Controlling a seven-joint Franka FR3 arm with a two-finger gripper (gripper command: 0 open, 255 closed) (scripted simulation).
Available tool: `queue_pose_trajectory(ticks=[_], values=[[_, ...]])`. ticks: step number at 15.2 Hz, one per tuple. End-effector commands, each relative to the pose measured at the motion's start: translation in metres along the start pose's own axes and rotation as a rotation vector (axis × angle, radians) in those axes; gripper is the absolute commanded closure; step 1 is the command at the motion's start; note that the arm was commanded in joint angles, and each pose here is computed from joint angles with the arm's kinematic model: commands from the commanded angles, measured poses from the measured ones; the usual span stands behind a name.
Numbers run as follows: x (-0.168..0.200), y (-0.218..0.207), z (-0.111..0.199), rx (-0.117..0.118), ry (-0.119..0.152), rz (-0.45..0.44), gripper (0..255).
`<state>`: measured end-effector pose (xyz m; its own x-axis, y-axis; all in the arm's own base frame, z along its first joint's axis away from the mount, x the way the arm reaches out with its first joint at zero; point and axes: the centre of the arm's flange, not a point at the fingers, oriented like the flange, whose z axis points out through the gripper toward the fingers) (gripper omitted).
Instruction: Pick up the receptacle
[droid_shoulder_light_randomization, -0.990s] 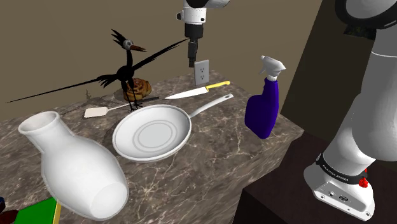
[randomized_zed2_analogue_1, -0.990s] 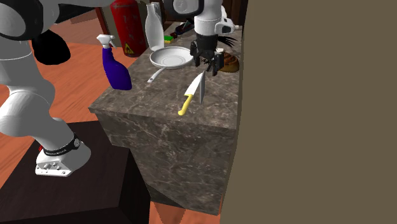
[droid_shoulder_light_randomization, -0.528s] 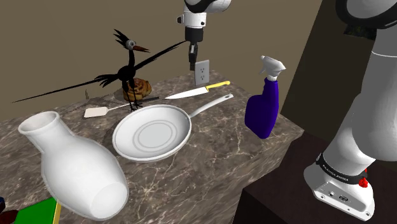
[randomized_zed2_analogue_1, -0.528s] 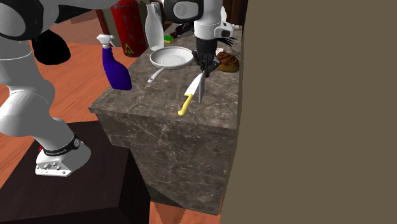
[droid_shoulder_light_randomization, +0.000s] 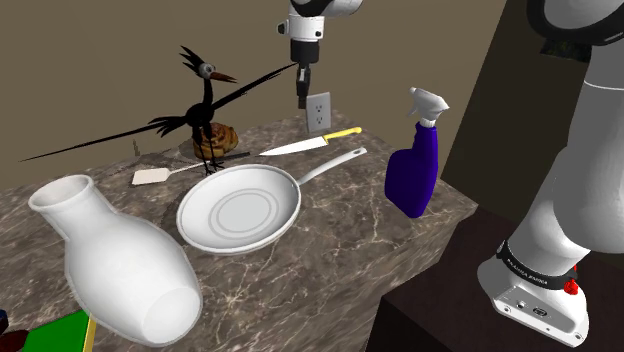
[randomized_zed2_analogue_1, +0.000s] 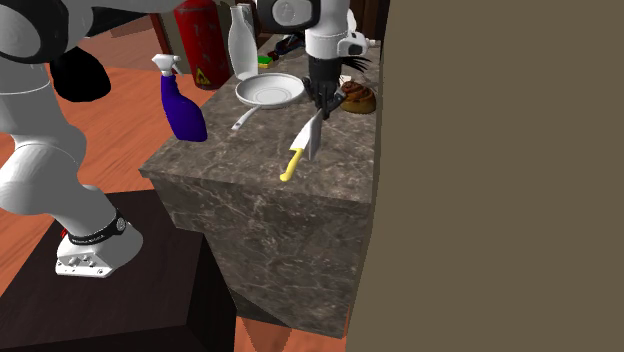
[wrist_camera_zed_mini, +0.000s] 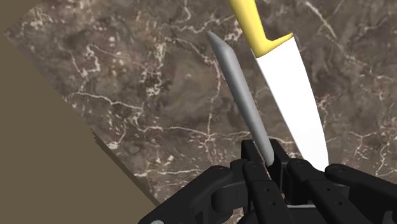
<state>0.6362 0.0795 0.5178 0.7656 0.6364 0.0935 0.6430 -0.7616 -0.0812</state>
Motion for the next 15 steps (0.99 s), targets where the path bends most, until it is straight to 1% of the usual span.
queue_pose_trajectory(ticks=[1, 13, 15], values=[[0.000, -0.001, -0.009, 0.000, 0.000, 0.000, 255], [0.006, -0.006, -0.072, 0.000, 0.000, 0.000, 255], [0.006, -0.006, -0.073, 0.000, 0.000, 0.000, 255]])
